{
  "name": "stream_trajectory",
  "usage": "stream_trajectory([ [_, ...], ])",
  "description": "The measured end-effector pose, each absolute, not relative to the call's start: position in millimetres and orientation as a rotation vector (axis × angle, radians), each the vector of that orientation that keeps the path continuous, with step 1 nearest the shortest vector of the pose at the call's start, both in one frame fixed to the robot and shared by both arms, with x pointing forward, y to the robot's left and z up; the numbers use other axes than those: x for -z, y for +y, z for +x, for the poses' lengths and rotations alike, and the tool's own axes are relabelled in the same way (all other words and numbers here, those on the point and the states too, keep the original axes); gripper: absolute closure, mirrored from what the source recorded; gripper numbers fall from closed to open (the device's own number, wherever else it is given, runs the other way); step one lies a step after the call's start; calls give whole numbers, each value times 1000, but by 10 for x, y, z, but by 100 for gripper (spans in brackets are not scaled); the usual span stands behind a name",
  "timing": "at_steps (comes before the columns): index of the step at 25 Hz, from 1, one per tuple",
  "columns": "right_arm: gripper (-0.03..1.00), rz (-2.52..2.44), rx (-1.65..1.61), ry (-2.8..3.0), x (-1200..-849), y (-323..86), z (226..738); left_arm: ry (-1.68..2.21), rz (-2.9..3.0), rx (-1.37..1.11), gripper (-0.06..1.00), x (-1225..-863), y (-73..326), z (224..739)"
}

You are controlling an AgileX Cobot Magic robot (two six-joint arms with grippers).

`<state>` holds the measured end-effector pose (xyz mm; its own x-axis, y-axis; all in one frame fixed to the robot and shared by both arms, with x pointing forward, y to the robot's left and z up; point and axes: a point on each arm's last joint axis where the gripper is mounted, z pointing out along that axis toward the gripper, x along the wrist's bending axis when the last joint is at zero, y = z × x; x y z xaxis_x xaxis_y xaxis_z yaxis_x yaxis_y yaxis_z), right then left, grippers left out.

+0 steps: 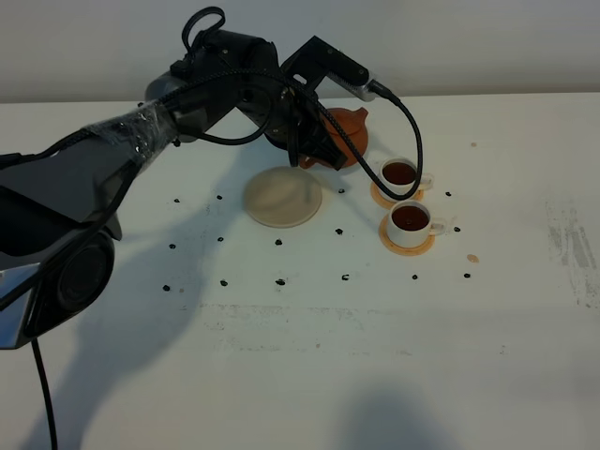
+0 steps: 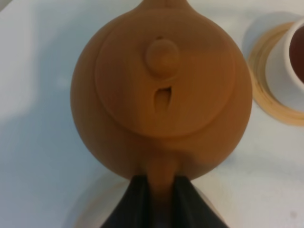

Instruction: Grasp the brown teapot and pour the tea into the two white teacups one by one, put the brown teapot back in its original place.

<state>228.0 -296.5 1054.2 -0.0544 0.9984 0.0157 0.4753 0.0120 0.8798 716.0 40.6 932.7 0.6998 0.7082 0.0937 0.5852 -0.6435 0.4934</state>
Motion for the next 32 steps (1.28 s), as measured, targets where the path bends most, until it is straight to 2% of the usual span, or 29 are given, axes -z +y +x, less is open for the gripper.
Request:
stream_trajectory([
  [13, 48, 1539, -977, 1610, -10542, -2965, 2280, 1005, 2479, -386, 86, -9184, 385, 7199],
  [32, 48, 1539, -977, 1610, -10542, -2965, 2280, 953, 2465, -423, 86, -9607, 403, 7140],
])
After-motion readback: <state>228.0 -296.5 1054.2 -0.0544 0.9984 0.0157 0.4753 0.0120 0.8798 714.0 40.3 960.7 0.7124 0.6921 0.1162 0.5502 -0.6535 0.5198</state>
